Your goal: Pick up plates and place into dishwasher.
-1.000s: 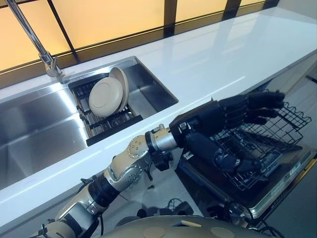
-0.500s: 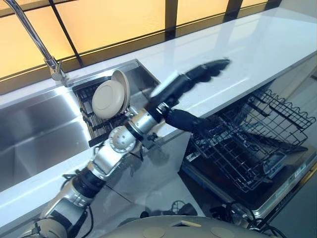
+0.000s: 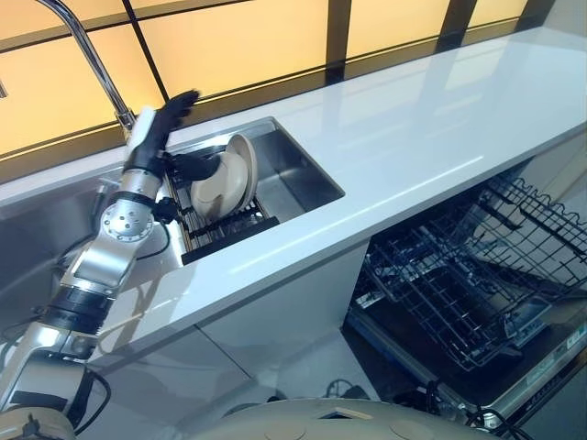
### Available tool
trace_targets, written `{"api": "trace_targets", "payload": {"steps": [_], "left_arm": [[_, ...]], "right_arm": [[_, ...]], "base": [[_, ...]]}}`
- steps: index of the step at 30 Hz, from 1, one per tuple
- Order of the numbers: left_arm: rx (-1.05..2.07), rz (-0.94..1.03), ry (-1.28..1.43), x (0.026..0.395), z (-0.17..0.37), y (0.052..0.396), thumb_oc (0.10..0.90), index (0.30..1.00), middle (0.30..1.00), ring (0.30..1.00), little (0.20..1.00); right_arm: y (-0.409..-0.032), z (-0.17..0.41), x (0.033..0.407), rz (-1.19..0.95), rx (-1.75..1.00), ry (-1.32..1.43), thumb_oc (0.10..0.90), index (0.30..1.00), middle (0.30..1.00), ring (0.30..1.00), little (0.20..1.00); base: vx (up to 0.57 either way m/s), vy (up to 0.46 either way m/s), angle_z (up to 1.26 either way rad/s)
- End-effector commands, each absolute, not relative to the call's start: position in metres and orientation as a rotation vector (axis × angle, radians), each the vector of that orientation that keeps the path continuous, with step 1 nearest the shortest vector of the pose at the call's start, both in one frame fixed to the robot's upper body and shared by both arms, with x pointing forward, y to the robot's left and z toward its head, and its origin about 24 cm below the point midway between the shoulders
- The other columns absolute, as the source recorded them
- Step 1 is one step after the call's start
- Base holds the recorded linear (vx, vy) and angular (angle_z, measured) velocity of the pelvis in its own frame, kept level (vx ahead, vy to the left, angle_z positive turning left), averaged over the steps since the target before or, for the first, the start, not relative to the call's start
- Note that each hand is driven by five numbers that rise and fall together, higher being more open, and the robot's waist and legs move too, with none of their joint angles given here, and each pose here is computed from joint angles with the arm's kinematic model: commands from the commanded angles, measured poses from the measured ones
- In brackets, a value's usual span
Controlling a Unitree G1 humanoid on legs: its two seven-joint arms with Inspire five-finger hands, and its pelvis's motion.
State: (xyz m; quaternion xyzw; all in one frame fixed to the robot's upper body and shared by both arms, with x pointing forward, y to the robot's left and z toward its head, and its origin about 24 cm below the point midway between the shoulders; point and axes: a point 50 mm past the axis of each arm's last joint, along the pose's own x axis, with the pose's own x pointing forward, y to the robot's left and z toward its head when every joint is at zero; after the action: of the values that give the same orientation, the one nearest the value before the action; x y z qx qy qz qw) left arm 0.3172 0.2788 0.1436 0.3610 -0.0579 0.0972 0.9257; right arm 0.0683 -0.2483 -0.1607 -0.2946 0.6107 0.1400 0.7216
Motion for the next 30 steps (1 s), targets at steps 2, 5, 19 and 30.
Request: {"api": "trace_targets", "payload": {"steps": [2, 5, 19, 30], "left_arm": [[0.791, 0.373, -0.419, 0.331, 0.246, 0.296, 0.800, 0.900, 0.900, 0.900, 0.900], [0.744, 0.308, -0.355, 0.335, 0.238, 0.296, 0.800, 0.900, 0.900, 0.900, 0.900], [0.705, 0.067, -0.390, 0.322, 0.216, 0.246, 0.800, 0.900, 0.900, 0.900, 0.900], [0.799, -0.008, -0.245, 0.325, 0.191, 0.234, 0.800, 0.900, 0.900, 0.900, 0.900]], "right_arm": [[-0.218, -0.159, 0.101, 0.365, -0.553, 1.233, 0.800, 0.900, 0.900, 0.900, 0.900], [-0.220, -0.158, 0.100, 0.363, -0.555, 1.236, 0.800, 0.900, 0.900, 0.900, 0.900], [-0.217, -0.159, 0.098, 0.352, -0.544, 1.220, 0.800, 0.900, 0.900, 0.900, 0.900], [-0.216, -0.160, 0.100, 0.353, -0.549, 1.211, 0.800, 0.900, 0.900, 0.900, 0.900]], "base": [[0.01, 0.011, 0.02], [0.03, 0.020, 0.03], [0.00, -0.001, -0.04], [0.00, 0.000, 0.00]]}}
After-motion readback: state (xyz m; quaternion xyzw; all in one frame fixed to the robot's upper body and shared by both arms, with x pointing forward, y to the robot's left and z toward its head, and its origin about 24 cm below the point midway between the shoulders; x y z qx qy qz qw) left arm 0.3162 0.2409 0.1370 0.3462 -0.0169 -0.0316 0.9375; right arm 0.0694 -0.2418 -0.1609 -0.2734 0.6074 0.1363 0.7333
